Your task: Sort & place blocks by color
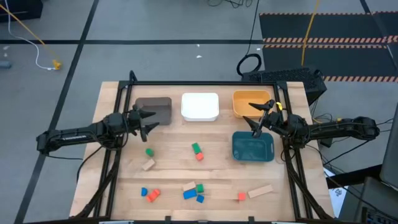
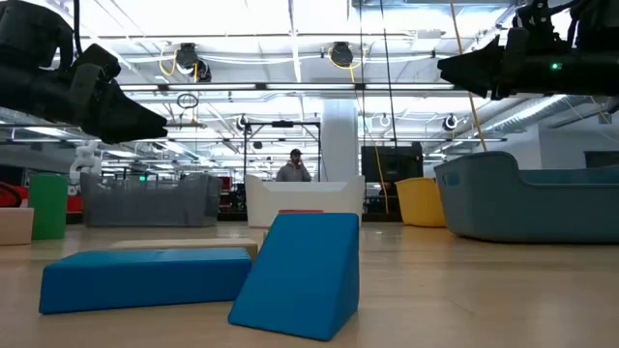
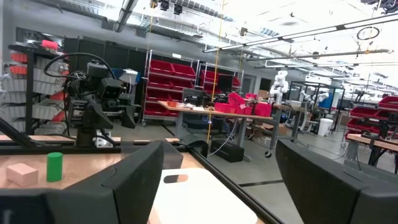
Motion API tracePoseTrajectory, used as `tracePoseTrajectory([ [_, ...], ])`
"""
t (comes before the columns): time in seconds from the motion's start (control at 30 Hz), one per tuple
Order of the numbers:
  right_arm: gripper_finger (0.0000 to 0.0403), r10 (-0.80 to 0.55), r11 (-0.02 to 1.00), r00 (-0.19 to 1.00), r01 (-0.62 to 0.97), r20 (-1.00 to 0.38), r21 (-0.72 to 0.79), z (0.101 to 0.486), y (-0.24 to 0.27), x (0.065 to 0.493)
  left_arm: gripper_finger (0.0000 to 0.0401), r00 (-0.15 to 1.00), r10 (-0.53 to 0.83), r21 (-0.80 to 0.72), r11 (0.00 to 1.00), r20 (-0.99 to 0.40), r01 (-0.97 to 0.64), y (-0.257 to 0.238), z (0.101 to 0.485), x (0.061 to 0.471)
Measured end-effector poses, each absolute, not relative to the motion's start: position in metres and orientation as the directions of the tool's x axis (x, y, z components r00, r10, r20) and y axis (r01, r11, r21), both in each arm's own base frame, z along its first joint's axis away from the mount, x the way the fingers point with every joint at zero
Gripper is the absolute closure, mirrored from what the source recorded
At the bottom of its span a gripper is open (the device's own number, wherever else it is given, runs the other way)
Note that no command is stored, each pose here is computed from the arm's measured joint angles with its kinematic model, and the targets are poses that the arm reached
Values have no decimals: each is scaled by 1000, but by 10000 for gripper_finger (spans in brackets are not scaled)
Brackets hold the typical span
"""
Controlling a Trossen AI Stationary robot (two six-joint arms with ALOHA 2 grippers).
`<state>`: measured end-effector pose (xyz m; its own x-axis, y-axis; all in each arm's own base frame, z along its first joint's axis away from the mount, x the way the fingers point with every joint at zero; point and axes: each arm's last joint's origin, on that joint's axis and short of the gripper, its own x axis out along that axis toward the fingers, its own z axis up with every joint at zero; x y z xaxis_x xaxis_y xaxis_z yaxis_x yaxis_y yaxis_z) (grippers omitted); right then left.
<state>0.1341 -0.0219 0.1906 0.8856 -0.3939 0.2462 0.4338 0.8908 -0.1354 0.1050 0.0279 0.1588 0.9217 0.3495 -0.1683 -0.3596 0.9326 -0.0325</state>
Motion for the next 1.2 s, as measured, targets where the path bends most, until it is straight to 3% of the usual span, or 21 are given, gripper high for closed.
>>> tracePoseTrajectory([
  [0.9,101,-392,892,882,435,262,-127,192,-22,134,128,922,349,-33,933,-168,-359,28,159,105],
  [1.2,101,-418,903,870,430,263,12,192,-23,133,128,922,349,-33,933,-168,-359,28,159,105],
])
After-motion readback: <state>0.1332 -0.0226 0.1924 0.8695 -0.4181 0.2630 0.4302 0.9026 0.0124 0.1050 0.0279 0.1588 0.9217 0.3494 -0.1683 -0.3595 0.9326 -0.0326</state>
